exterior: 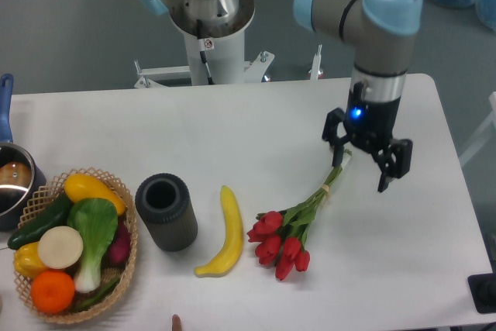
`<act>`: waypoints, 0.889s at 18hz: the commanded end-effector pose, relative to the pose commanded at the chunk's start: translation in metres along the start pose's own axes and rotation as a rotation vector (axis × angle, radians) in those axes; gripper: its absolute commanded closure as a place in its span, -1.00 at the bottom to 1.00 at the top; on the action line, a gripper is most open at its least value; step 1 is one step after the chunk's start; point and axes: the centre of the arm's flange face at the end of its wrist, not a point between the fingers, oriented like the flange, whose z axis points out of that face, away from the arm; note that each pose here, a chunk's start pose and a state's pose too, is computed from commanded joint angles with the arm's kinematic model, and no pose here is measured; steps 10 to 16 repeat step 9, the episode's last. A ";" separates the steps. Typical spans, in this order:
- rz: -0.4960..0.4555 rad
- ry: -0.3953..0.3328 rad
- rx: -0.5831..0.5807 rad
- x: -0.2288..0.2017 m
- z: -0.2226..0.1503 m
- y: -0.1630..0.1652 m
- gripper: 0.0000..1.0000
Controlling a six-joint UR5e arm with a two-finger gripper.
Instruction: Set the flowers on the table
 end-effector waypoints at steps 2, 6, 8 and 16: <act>0.061 0.000 -0.014 0.002 -0.003 0.008 -1.00; 0.189 0.021 -0.067 0.007 -0.007 0.037 -1.00; 0.208 0.030 -0.093 0.011 -0.008 0.040 -1.00; 0.208 0.030 -0.095 0.011 -0.008 0.041 -1.00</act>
